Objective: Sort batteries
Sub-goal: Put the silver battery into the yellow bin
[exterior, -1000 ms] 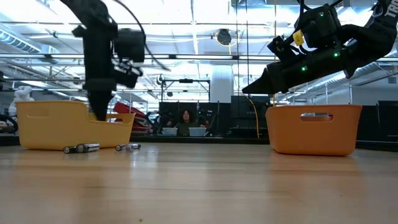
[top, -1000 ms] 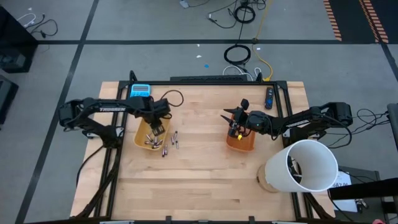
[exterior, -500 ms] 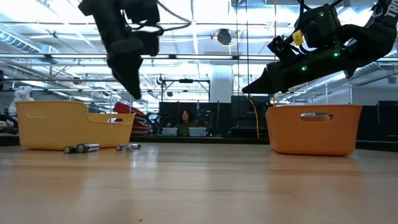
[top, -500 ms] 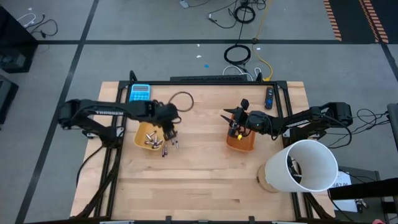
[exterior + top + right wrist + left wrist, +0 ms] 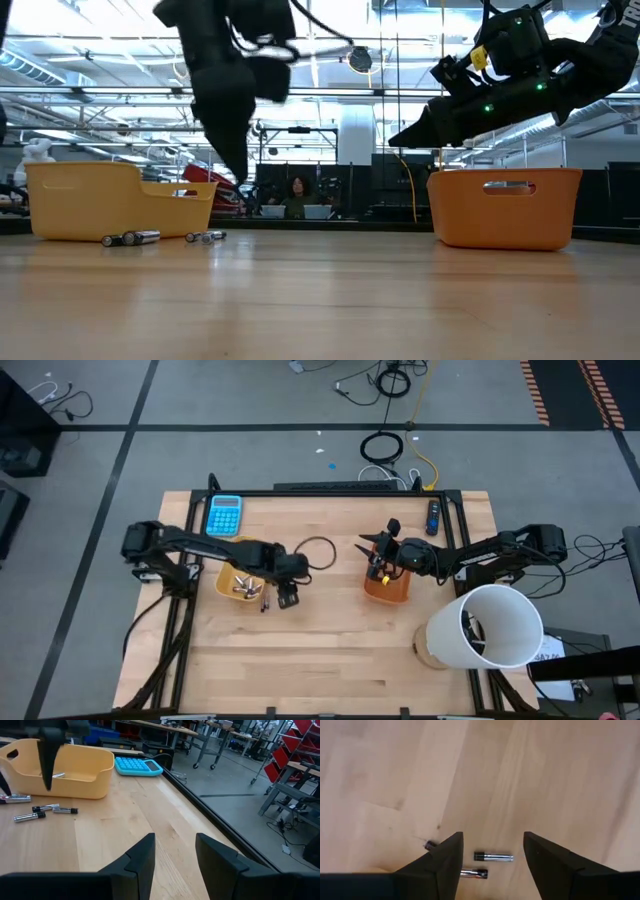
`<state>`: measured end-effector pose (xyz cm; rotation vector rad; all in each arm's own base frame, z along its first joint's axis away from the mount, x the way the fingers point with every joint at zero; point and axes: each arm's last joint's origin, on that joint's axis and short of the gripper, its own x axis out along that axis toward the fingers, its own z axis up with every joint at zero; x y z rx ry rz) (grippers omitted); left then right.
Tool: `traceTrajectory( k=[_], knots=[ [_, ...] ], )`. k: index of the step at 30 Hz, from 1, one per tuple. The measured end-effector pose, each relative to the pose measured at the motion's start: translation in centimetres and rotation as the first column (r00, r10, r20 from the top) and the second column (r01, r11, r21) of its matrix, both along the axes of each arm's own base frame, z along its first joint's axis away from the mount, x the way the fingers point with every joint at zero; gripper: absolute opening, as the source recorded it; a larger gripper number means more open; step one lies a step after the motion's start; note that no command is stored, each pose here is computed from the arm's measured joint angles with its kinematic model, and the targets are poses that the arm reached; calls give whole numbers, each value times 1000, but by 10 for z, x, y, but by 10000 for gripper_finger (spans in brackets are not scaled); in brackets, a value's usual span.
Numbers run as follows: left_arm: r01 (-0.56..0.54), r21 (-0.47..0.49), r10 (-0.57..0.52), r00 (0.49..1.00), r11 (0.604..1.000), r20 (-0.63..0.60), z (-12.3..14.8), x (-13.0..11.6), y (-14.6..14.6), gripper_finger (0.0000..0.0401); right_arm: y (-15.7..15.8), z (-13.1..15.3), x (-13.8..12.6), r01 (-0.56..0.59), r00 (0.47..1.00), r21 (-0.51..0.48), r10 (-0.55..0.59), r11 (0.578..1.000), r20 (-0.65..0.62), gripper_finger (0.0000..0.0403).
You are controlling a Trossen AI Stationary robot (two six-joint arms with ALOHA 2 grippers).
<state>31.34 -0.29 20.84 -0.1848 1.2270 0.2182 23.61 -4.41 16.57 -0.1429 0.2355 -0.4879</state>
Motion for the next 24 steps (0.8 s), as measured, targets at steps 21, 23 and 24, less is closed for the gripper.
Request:
traceTrajectory(
  k=[21,23,24],
  knots=[
    [-16,16,20,938,1000,-345,-40,-2,38,196,1,-1,0,-23,1000,5,24,1000,-13,132],
    [3,3,-2,937,1000,-348,-40,-3,39,196,1,-1,0,-24,1000,3,24,1000,-13,132],
    [8,-11,-11,938,1000,-348,-40,-3,40,196,1,-1,0,-24,1000,0,24,1000,-12,132]
  ],
)
